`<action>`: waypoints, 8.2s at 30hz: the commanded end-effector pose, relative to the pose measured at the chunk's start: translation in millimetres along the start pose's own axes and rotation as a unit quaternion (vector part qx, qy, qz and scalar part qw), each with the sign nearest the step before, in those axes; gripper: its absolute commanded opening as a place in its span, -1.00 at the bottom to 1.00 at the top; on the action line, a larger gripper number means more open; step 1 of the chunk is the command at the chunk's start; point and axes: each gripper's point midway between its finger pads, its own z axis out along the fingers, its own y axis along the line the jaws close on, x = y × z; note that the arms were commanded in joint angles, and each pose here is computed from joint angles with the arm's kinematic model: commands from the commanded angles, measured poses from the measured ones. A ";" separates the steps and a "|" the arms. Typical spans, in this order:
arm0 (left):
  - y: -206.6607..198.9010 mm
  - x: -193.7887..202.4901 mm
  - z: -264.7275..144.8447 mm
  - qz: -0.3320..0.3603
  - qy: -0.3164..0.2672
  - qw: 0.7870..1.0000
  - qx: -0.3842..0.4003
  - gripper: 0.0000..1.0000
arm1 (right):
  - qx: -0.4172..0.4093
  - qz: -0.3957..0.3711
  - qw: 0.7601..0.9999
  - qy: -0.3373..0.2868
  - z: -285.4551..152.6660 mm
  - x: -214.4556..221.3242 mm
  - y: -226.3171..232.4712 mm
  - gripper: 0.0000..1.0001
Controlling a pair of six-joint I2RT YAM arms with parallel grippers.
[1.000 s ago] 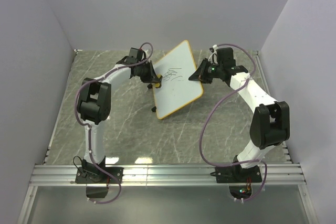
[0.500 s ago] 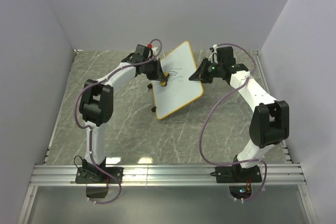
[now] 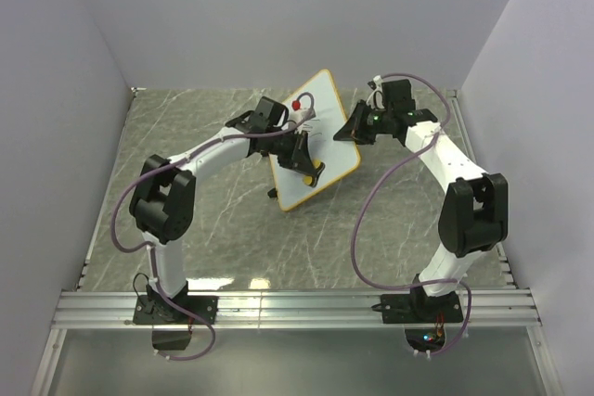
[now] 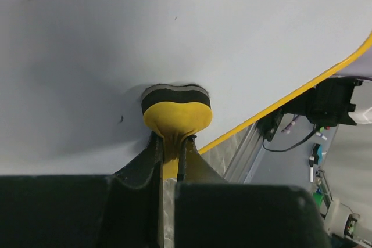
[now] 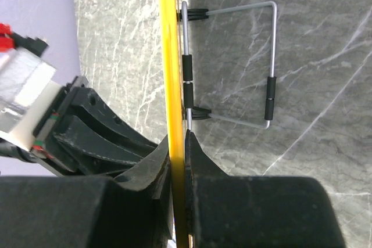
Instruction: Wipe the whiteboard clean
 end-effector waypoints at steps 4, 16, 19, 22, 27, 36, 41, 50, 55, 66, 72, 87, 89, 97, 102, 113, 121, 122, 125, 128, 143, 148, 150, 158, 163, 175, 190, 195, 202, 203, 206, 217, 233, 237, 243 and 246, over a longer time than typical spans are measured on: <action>41.6 -4.5 7.2 -0.068 -0.040 0.992 -0.094 -0.99 | 0.016 0.027 0.998 0.050 8.4 24.6 2.0 -1.00; 146.5 -129.9 -61.1 -0.134 -0.185 0.961 -0.157 -0.99 | 0.021 0.018 0.996 0.080 0.3 52.7 -9.7 -1.00; 162.7 -145.5 -61.7 -0.133 -0.196 0.960 -0.151 -0.99 | 0.024 0.017 0.995 0.093 -4.0 64.1 -13.8 -1.00; 172.6 -150.2 -53.2 -0.137 -0.190 0.962 -0.143 -0.99 | 0.025 0.019 0.995 0.099 -6.6 73.0 -17.4 -1.00; 141.7 -135.3 -35.2 -0.110 -0.163 0.976 -0.091 -0.99 | 0.027 0.023 0.994 0.105 -3.1 74.5 -20.3 -1.00; 66.7 -91.8 5.8 -0.043 -0.069 0.995 -0.056 -0.99 | 0.019 0.024 0.994 0.107 3.7 66.8 -16.1 -1.00; 24.3 -60.6 15.2 -0.019 -0.032 0.999 -0.027 -0.99 | 0.016 0.026 0.994 0.107 5.6 66.8 -17.1 -1.00; 14.8 -52.6 11.0 -0.012 -0.045 0.998 -0.036 -0.99 | 0.015 0.024 0.994 0.107 5.4 66.5 -16.6 -1.00; 63.1 -90.8 -1.0 -0.051 -0.088 0.990 -0.095 -0.99 | 0.013 0.021 0.994 0.104 3.5 64.0 -13.5 -1.00; 155.8 -149.7 -40.7 -0.133 -0.175 0.958 -0.186 -0.99 | 0.021 0.017 0.994 0.109 3.9 68.3 -19.6 -1.00; 111.4 -126.1 -19.7 -0.073 -0.135 0.981 -0.119 -0.99 | 0.021 0.017 0.994 0.109 7.7 65.5 -19.5 -1.00; -34.1 -43.0 19.0 0.034 -0.028 0.999 -0.022 -0.99 | 0.011 0.024 0.993 0.112 14.3 61.4 -17.0 -1.00; -41.3 -47.5 17.5 0.041 -0.032 0.998 -0.016 -0.99 | 0.011 0.025 0.993 0.113 14.0 63.2 -17.7 -1.00; 16.3 -85.3 17.6 -0.006 -0.064 0.986 -0.155 -0.99 | 0.010 0.020 0.994 0.110 9.4 63.4 -15.8 -1.00; 81.9 -103.2 4.7 -0.060 -0.081 0.967 -0.232 -0.99 | 0.010 0.020 0.994 0.110 6.9 67.1 -15.7 -1.00; 173.5 -98.3 -6.7 -0.111 -0.081 0.948 -0.289 -0.99 | 0.014 0.019 0.994 0.109 3.2 69.3 -16.0 -1.00; 119.0 -121.2 -0.5 -0.025 -0.107 0.970 -0.218 -0.99 | 0.018 0.014 0.994 0.110 1.6 70.5 -17.0 -1.00; 104.8 -123.3 1.6 -0.011 -0.108 0.974 -0.201 -0.99 | 0.020 0.014 0.994 0.111 2.1 71.0 -18.3 -1.00; 49.5 -128.4 10.1 0.041 -0.112 0.981 -0.151 -0.99 | 0.022 0.016 0.993 0.112 2.1 72.1 -20.2 -1.00; 3.3 -121.2 22.8 0.070 -0.108 0.985 -0.115 -0.99 | 0.022 0.016 0.993 0.112 2.3 72.8 -20.0 -1.00; -1.5 -100.4 26.5 0.009 -0.096 0.985 -0.141 -0.99 | 0.020 0.021 0.994 0.109 1.5 80.3 -23.7 -1.00; 83.6 -100.2 16.6 -0.103 -0.094 0.973 -0.186 -0.99 | 0.017 0.022 0.994 0.108 -0.5 85.4 -24.7 -1.00; 109.9 -102.8 16.5 -0.113 -0.091 0.968 -0.205 -0.99 | 0.016 0.022 0.994 0.109 -1.3 87.8 -25.2 -1.00; 93.3 -116.6 15.7 -0.072 -0.113 0.975 -0.179 -0.99 | 0.022 0.010 0.993 0.113 -7.6 93.5 -27.1 -1.00; 14.4 -120.6 16.7 0.027 -0.110 0.989 -0.099 -0.99 | 0.024 0.011 0.993 0.114 -7.4 95.1 -29.4 -1.00; -12.7 -113.1 29.8 0.060 -0.095 0.986 -0.121 -0.99 | 0.020 0.010 0.994 0.111 -4.7 90.4 -25.2 -1.00; 81.1 -5.4 -7.8 -0.088 -0.040 0.983 -0.157 -0.99 | 0.007 0.021 0.994 0.103 -5.3 91.5 -21.4 -1.00; 18.4 42.9 5.6 -0.031 0.005 0.995 -0.095 -0.99 | 0.005 0.020 0.994 0.107 -3.6 89.4 -20.0 -1.00; -48.2 30.6 7.9 -0.014 -0.034 0.999 -0.020 -0.99 | 0.005 0.018 0.993 0.117 2.1 86.8 -20.8 -1.00; -49.9 24.8 7.6 -0.011 -0.044 0.999 -0.020 -0.99 | 0.004 0.017 0.993 0.117 2.8 85.6 -19.7 -1.00; -47.4 15.8 7.0 -0.015 -0.058 0.998 -0.035 -0.99 | 0.004 0.017 0.993 0.117 4.5 83.8 -19.6 -1.00; 113.9 -22.0 -105.3 -0.176 -0.188 0.923 -0.286 -0.99 | 0.007 0.005 0.994 0.108 -1.7 81.7 -15.6 -1.00; 171.9 17.1 -181.9 -0.214 -0.187 0.856 -0.431 -0.99 | 0.028 -0.003 0.996 0.085 -14.5 73.2 -12.9 -0.11; 182.0 50.7 -175.9 -0.233 -0.153 0.854 -0.439 -0.99 | 0.050 -0.014 0.997 0.059 -25.5 60.1 -15.8 0.79; 193.2 86.7 -165.4 -0.249 -0.120 0.851 -0.447 -0.99 | 0.069 -0.008 0.998 0.004 -58.3 31.6 -20.9 0.99; 194.8 95.9 -163.5 -0.258 -0.114 0.849 -0.447 -0.89 | 0.069 -0.008 0.997 -0.020 -72.4 26.2 -14.8 0.99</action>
